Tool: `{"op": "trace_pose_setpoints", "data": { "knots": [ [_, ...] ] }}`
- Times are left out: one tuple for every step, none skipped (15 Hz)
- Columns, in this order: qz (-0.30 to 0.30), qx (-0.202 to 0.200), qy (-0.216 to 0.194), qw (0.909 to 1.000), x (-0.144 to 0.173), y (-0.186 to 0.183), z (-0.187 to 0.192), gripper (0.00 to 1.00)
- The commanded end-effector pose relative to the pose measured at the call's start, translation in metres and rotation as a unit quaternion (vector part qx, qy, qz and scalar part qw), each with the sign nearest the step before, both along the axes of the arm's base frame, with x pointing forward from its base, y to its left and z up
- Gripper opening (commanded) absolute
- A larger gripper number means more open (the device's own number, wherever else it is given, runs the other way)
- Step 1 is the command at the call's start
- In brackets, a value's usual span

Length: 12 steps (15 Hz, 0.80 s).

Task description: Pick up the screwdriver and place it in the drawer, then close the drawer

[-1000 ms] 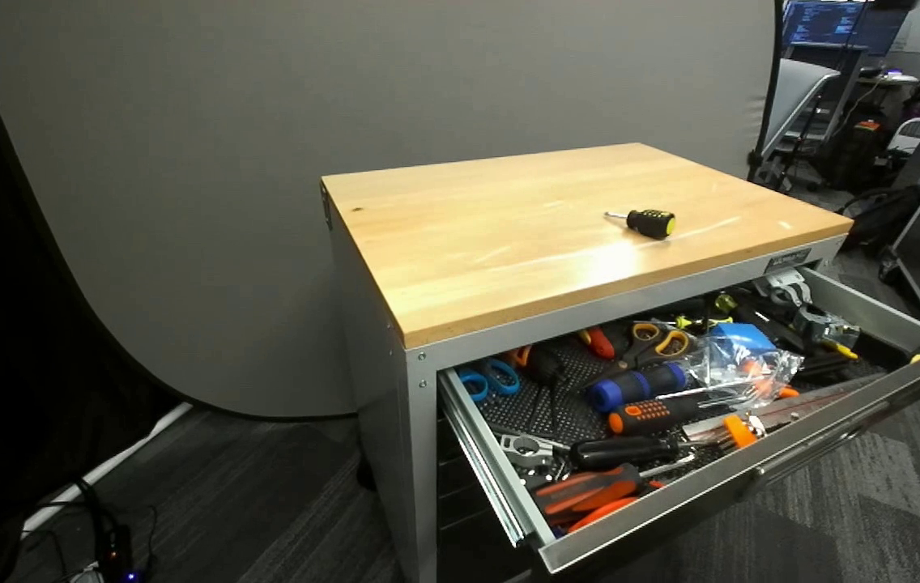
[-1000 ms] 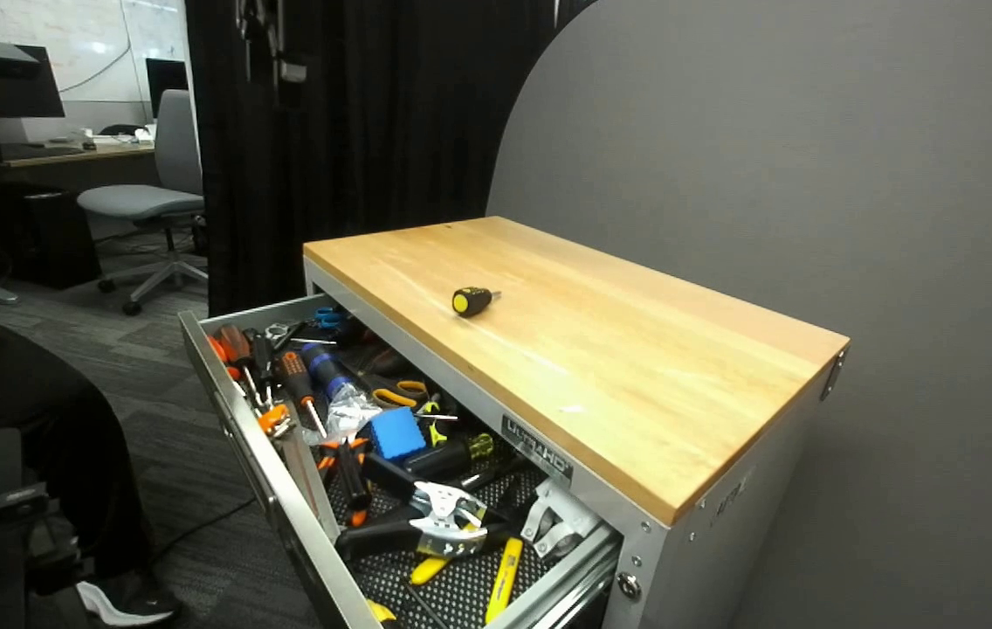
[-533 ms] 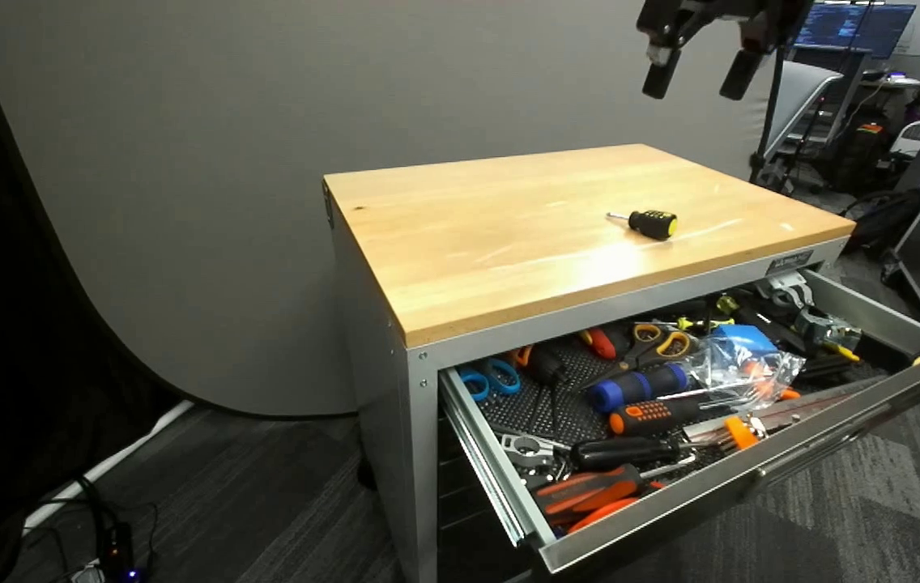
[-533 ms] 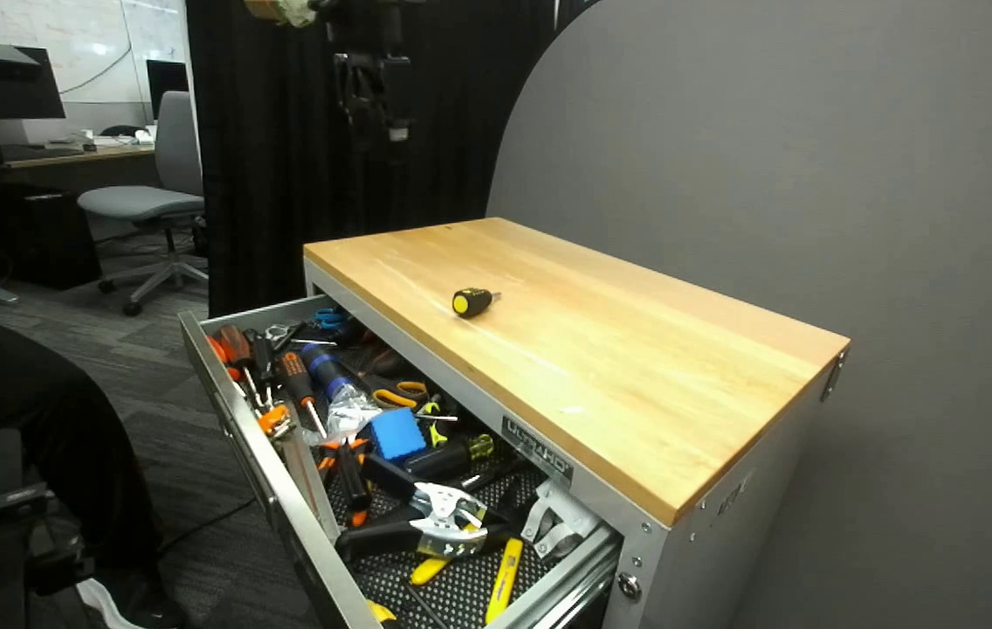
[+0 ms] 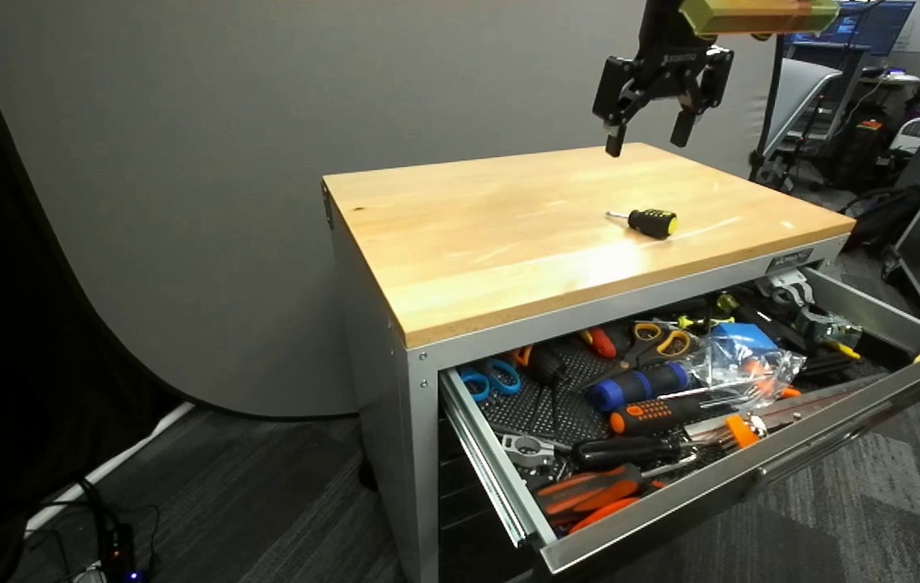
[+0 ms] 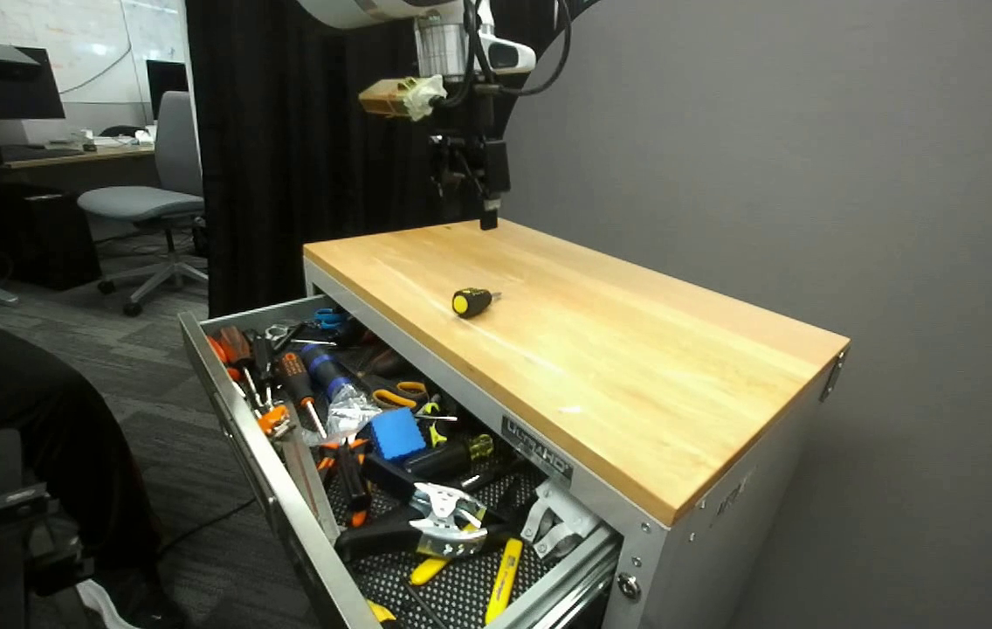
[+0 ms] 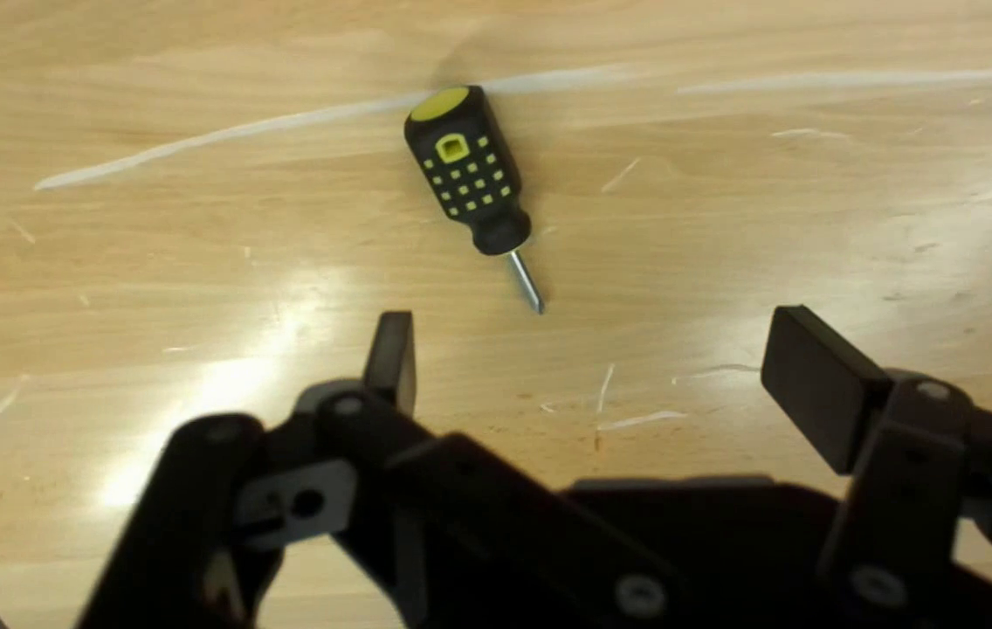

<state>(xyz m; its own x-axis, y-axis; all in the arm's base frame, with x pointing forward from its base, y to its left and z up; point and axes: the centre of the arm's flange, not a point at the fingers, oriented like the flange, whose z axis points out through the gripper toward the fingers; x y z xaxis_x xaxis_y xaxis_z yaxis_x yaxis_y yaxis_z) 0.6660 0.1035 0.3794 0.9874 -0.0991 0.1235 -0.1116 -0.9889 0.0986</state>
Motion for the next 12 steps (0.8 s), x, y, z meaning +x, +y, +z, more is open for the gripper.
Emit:
{"op": "trace_pose_setpoints", "data": {
  "knots": [
    [-0.013, -0.015, 0.008, 0.9998, 0.036, -0.009, -0.009, 1.00],
    [-0.016, -0.015, 0.015, 0.9996, 0.038, -0.014, -0.015, 1.00],
    [-0.019, -0.017, 0.022, 0.9994, 0.039, -0.020, -0.020, 1.00],
    [-0.023, -0.019, 0.028, 0.9992, 0.040, -0.025, -0.025, 1.00],
    [-0.025, -0.021, 0.035, 0.9989, 0.040, -0.028, -0.028, 1.00],
    [-0.027, -0.023, 0.041, 0.9985, 0.039, -0.031, -0.033, 1.00],
    [-0.029, -0.024, 0.050, 0.9981, 0.038, -0.033, -0.038, 1.00],
    [-0.030, -0.023, 0.059, 0.9976, 0.037, -0.035, -0.042, 1.00],
    [-0.030, -0.024, 0.067, 0.9970, 0.035, -0.035, -0.047, 1.00],
    [-0.029, -0.022, 0.076, 0.9964, 0.033, -0.035, -0.051, 1.00],
    [-0.030, -0.021, 0.084, 0.9958, 0.032, -0.035, -0.055, 1.00],
    [-0.029, -0.019, 0.091, 0.9953, 0.030, -0.034, -0.059, 1.00]
  ]
}}
